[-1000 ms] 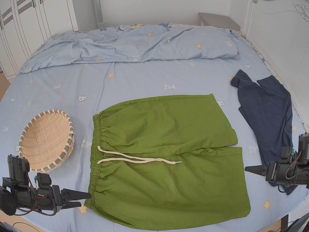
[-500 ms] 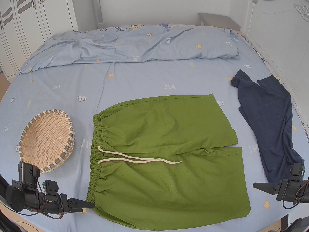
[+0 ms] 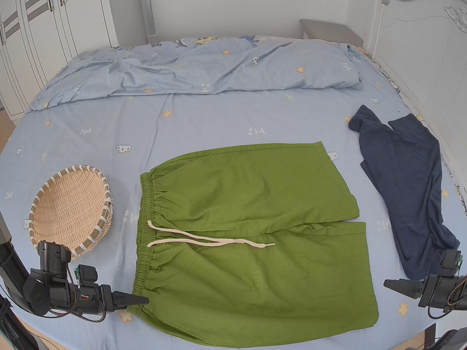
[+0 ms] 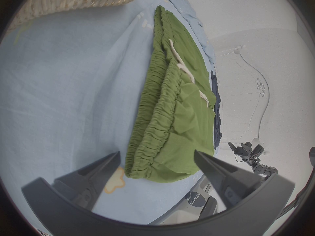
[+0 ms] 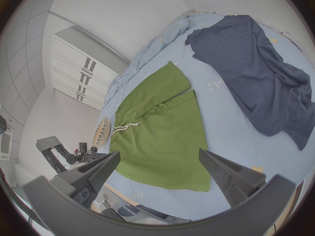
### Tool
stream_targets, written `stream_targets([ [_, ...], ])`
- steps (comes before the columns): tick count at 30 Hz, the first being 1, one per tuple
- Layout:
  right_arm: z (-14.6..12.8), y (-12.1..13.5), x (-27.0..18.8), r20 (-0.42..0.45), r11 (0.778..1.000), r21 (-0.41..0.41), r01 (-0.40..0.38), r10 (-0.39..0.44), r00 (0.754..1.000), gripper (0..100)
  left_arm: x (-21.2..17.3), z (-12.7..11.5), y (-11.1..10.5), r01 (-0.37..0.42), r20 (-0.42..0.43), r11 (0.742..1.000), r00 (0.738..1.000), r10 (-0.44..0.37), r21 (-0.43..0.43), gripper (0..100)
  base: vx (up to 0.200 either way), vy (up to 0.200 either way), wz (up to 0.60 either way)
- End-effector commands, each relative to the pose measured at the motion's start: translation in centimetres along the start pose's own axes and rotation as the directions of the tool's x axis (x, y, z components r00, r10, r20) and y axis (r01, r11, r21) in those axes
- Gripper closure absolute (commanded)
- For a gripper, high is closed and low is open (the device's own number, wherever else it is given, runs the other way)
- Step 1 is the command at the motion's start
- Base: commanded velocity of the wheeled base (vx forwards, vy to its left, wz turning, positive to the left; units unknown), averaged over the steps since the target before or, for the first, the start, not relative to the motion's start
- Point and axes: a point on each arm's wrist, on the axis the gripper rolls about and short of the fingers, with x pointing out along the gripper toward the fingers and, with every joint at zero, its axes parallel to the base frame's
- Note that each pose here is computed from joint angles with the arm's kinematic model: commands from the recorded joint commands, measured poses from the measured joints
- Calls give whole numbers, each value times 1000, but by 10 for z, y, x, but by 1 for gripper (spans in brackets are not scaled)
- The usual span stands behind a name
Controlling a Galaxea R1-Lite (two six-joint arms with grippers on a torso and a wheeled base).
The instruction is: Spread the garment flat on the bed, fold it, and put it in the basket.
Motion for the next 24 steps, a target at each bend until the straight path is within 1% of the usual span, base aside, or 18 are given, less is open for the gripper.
stream_targets([
  [1, -4, -3, 2, -29, 1000, 14, 6, -6, 1000, 0, 7, -5, 7, -13, -47, 999, 999, 11, -39, 100, 0, 0, 0],
  [10, -11, -6, 2, -59, 1000, 28, 8, -7, 998, 0, 6, -6, 6, -11, -47, 999, 999, 9, -39, 100, 0, 0, 0],
  [13, -16, -12, 9, -137, 997, 67, 40, -30, 990, 0, 1, -11, 6, -14, -43, 999, 999, 12, -51, 100, 0, 0, 0],
  [15, -17, -17, 17, -203, 993, 102, 53, -32, 979, 0, -2, -15, 5, -15, -38, 999, 999, 13, -50, 100, 0, 0, 0],
  [16, -17, -17, 17, -203, 993, 102, 53, -32, 979, 0, -2, -15, 5, -15, -38, 999, 999, 13, -50, 100, 0, 0, 0],
  [17, -18, -23, 27, -280, 989, 136, 66, -26, 960, 0, -5, -17, 7, -28, -27, 998, 999, 27, -59, 100, 0, 0, 0],
  [19, -18, -30, 39, -354, 982, 161, 94, -32, 935, 0, -9, -17, 10, -32, -2, 997, 999, 32, -72, 100, 0, 0, 0],
  [21, -21, -36, 48, -402, 984, 148, 104, -36, 915, 0, -11, -15, 12, -34, 20, 997, 999, 35, -69, 100, 0, 0, 0],
  [22, -23, -40, 53, -426, 986, 129, 107, -42, 904, 0, -12, -15, 12, -34, 27, 997, 999, 36, -65, 100, 0, 0, 0],
  [24, -24, -42, 56, -449, 988, 114, 106, -44, 892, 0, -12, -16, 11, -34, 28, 997, 999, 36, -64, 100, 0, 0, 0],
])
